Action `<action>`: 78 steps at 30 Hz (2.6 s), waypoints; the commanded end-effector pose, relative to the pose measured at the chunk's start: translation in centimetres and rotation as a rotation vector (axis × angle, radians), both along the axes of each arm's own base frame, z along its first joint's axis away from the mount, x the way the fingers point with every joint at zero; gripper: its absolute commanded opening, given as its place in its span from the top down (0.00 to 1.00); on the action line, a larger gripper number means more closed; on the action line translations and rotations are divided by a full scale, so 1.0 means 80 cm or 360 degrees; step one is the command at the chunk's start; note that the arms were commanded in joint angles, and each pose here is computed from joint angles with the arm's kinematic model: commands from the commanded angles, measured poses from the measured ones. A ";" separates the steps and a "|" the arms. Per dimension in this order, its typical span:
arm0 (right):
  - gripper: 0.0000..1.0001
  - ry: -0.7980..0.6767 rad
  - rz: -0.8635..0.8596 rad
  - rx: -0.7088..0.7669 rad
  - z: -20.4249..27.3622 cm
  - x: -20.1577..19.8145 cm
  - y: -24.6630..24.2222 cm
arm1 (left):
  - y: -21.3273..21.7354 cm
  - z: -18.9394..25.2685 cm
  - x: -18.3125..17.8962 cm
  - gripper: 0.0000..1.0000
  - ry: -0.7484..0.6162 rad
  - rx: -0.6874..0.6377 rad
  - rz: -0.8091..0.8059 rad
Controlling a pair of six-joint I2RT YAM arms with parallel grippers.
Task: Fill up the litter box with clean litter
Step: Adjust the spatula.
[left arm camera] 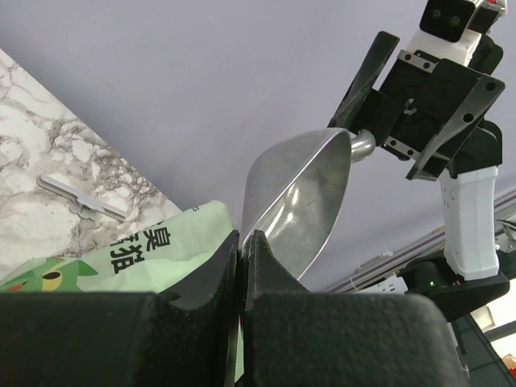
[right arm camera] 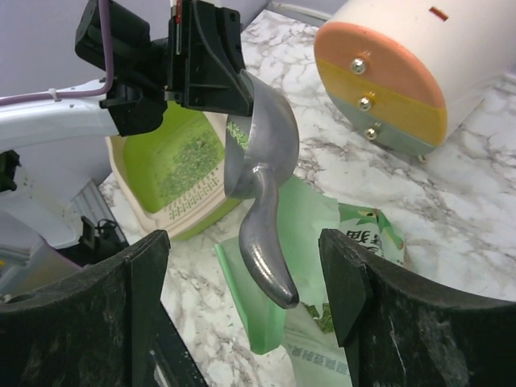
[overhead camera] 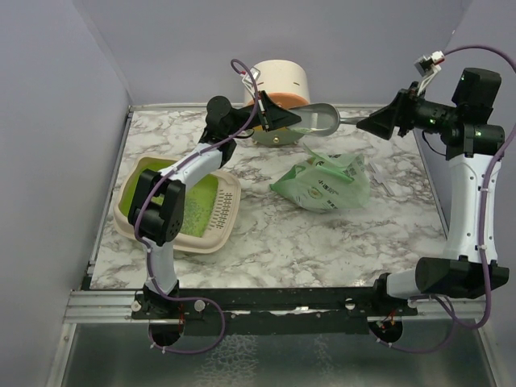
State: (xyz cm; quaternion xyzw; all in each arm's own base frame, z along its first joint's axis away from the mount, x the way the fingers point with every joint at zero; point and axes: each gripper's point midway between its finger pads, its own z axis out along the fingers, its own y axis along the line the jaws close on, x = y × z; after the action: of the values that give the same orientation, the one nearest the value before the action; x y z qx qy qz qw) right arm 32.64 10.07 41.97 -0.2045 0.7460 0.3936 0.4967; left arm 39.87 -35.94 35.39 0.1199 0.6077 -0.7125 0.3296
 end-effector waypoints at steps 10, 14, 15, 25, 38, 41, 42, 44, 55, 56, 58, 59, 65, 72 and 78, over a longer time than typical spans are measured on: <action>0.38 0.0120 0.0215 0.0187 -0.007 -0.025 0.018 | 0.002 0.051 0.001 1.00 -0.0152 -0.0085 0.0051; 0.38 0.0095 0.0208 0.0186 -0.003 -0.017 0.016 | -0.005 0.049 -0.002 1.00 -0.0147 -0.0077 0.0031; 0.38 0.0095 0.0215 0.0197 -0.001 -0.016 0.016 | -0.006 0.049 -0.002 1.00 -0.0147 -0.0075 0.0032; 0.46 0.0106 0.0221 0.0218 -0.006 -0.002 0.015 | -0.016 0.044 -0.006 1.00 -0.0137 -0.0062 0.0016; 0.52 0.0108 0.0184 0.0221 -0.022 0.002 0.013 | -0.024 0.044 -0.008 1.00 -0.0137 -0.0063 0.0024; 0.51 0.0091 0.0169 0.0221 -0.018 0.004 0.013 | -0.027 0.042 -0.010 1.00 -0.0134 -0.0061 0.0027; 0.51 0.0086 0.0169 0.0222 -0.017 0.004 0.013 | -0.027 0.041 -0.010 1.00 -0.0133 -0.0061 0.0029; 0.51 0.0076 0.0168 0.0225 -0.015 0.004 0.013 | -0.029 0.040 -0.012 1.00 -0.0134 -0.0059 0.0030; 0.74 0.0060 0.0132 0.0222 -0.015 0.004 0.012 | -0.026 0.035 -0.014 1.00 -0.0130 -0.0050 0.0082; 0.76 0.0056 0.0125 0.0220 -0.016 0.004 0.012 | -0.026 0.035 -0.014 1.00 -0.0128 -0.0050 0.0084; 0.82 0.0052 0.0113 0.0215 -0.016 0.004 0.011 | -0.027 0.034 -0.014 1.00 -0.0123 -0.0050 0.0085; 0.86 0.0051 0.0119 0.0216 -0.016 0.003 0.012 | -0.027 0.034 -0.015 1.00 -0.0123 -0.0051 0.0087; 0.99 0.0074 0.0107 0.0211 -0.020 0.004 0.011 | -0.029 0.031 -0.018 1.00 -0.0129 -0.0044 0.0090; 0.99 0.0028 -0.0013 0.0117 -0.007 0.008 0.001 | -0.018 0.044 -0.030 0.36 -0.0370 0.0012 0.0078; 0.99 -0.0035 -0.0150 0.0029 0.006 0.003 -0.009 | 0.001 0.039 -0.029 0.02 -0.0538 0.0194 0.0123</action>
State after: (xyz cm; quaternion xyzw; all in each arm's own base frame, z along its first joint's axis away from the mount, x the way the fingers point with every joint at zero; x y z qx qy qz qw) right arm 34.03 9.99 40.22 -0.1650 0.7467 0.4246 0.4846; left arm 38.71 -37.38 36.77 0.1714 0.5978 -0.6719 0.4022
